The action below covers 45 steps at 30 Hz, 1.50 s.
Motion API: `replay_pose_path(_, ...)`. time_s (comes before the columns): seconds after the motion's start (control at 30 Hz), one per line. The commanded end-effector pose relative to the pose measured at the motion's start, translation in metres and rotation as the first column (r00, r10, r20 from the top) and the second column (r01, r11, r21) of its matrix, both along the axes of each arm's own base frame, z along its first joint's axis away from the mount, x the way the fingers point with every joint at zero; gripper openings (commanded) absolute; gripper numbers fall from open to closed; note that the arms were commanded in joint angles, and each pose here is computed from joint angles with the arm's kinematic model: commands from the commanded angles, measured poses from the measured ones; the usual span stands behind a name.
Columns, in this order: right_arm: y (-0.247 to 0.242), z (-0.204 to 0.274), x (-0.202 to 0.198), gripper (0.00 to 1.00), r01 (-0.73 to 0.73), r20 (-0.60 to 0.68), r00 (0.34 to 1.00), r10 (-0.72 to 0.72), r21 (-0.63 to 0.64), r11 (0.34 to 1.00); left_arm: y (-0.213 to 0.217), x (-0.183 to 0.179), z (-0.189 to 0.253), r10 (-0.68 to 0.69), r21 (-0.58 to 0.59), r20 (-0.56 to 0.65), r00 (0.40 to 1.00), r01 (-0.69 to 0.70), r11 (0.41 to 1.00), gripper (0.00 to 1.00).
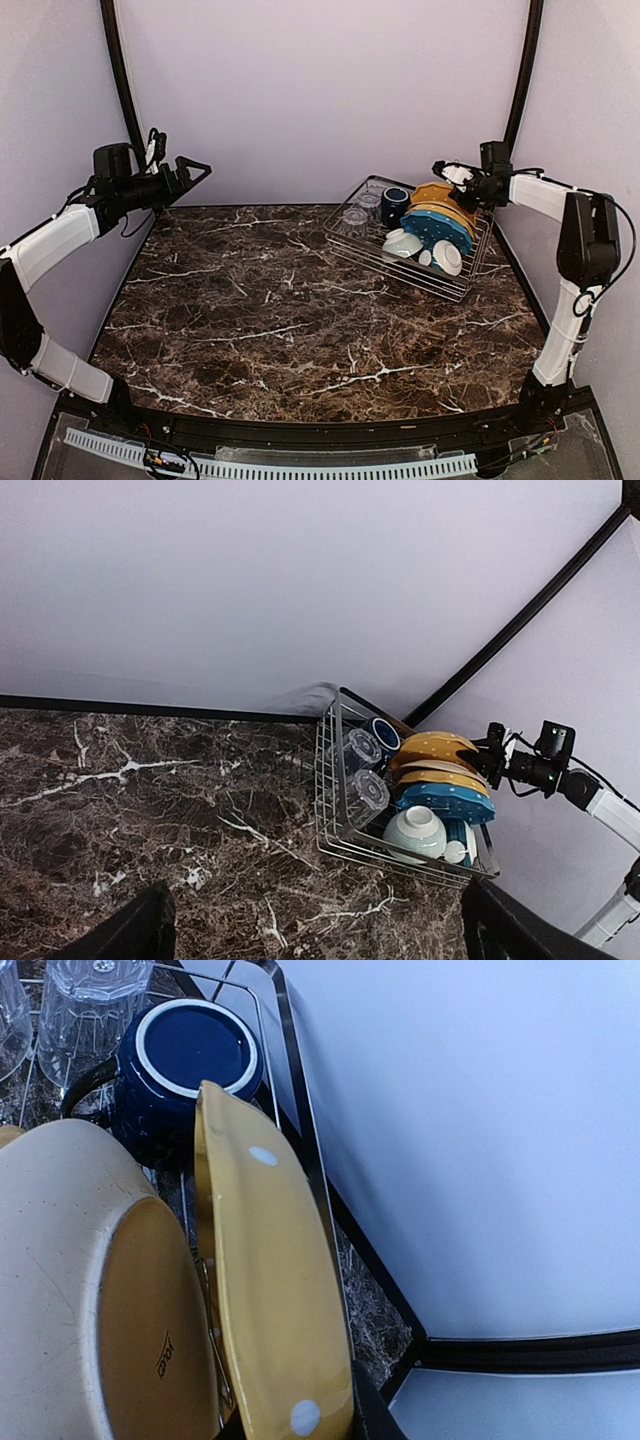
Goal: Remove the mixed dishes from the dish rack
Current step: Grab the plate from the dish rack, then place the plate in the corner of the board.
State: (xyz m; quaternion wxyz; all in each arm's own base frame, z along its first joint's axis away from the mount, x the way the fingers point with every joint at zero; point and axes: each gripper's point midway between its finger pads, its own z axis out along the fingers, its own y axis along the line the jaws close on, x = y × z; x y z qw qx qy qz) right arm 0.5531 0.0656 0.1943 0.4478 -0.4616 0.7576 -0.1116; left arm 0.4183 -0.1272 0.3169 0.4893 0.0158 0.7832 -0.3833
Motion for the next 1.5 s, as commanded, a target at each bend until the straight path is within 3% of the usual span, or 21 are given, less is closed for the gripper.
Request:
replay_pose_path(0.0,-0.010,0.101,0.008,0.00,0.095,0.285,0.955,-0.086,-0.019,0.995,0.000,-0.001,0.004,-0.014,-0.019,0.014,1.000,0.014,1.000,0.99)
replay_pose_path(0.4,-0.010,0.185,-0.024,0.00,0.167,0.466,0.871,-0.158,0.022,0.986,0.003,0.000,0.003,0.004,-0.003,0.004,1.000,-0.004,1.000,0.99)
replay_pose_path(0.57,-0.019,0.221,-0.034,0.00,0.310,0.566,0.747,-0.348,0.166,0.936,0.002,0.002,-0.002,0.006,-0.003,-0.012,1.000,-0.006,1.000,0.99)
replay_pose_path(0.73,-0.024,0.248,-0.057,0.00,0.365,0.436,0.675,-0.595,0.503,0.783,0.003,0.005,-0.008,0.012,-0.001,-0.032,0.999,-0.012,1.000,0.99)
replay_pose_path(0.83,-0.015,0.251,-0.073,0.00,0.305,0.235,0.716,-0.657,0.741,0.598,0.004,0.008,-0.013,0.018,0.005,-0.053,0.998,-0.018,1.000,0.99)
replay_pose_path(0.97,0.020,0.253,-0.099,0.00,0.196,0.037,0.856,-0.516,0.900,0.389,0.003,0.011,-0.017,0.013,0.010,-0.062,0.998,-0.012,1.000,0.99)
replay_pose_path(1.07,0.052,0.248,-0.111,0.00,0.174,-0.083,0.941,-0.329,0.950,0.258,0.004,0.013,-0.020,0.016,0.011,-0.068,0.998,-0.015,1.000,0.99)
replay_pose_path(1.2,0.096,0.225,-0.126,0.00,0.244,-0.235,0.969,-0.079,0.961,0.127,0.008,0.014,-0.027,0.047,0.024,-0.102,0.994,-0.045,0.999,0.99)
replay_pose_path(1.3,0.145,0.192,-0.136,0.00,0.321,-0.333,0.938,0.094,0.938,0.129,0.015,0.018,-0.027,0.098,0.032,-0.113,0.989,-0.095,0.995,0.99)
replay_pose_path(1.47,0.239,0.134,-0.162,0.00,0.394,-0.457,0.843,0.285,0.884,0.252,0.029,0.020,-0.030,0.185,0.058,-0.123,0.975,-0.179,0.982,0.99)
